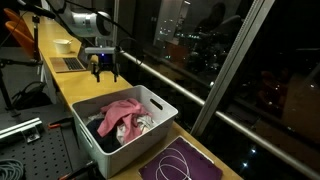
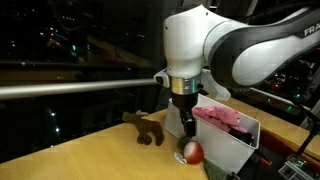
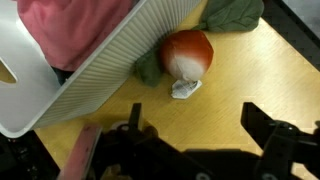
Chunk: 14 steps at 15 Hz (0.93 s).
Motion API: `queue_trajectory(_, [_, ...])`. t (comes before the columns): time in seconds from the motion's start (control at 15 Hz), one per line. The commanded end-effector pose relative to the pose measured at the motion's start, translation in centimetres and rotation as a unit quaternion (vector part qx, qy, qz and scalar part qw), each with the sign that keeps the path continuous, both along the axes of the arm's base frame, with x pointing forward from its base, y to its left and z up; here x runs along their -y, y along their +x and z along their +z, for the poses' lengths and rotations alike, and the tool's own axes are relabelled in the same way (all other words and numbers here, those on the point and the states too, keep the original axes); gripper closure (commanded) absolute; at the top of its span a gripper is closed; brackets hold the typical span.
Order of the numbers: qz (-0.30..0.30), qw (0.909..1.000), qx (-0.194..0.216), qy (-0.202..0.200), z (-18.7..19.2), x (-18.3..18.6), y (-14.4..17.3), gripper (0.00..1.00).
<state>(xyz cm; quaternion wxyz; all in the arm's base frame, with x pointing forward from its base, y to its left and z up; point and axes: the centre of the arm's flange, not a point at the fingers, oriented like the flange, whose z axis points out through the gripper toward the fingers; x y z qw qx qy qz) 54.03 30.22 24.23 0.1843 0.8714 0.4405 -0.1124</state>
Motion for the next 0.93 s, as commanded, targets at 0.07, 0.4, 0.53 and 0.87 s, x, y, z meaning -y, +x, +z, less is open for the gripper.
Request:
queue_trajectory(0.07, [0.033, 0.9983, -0.034, -0.035, -3.8, -0.9, 2.7, 0.0])
queue_trajectory(0.4, [0.035, 0.9967, -0.061, -0.04, -8.7, 0.4, 2.9, 0.0])
queue_trajectory(0.53, [0.028, 0.9961, -0.072, -0.042, -10.8, 1.5, 2.5, 0.0])
queue_trajectory(0.87, [0.006, 0.9939, -0.098, -0.049, -14.2, 4.1, 0.7, 0.0])
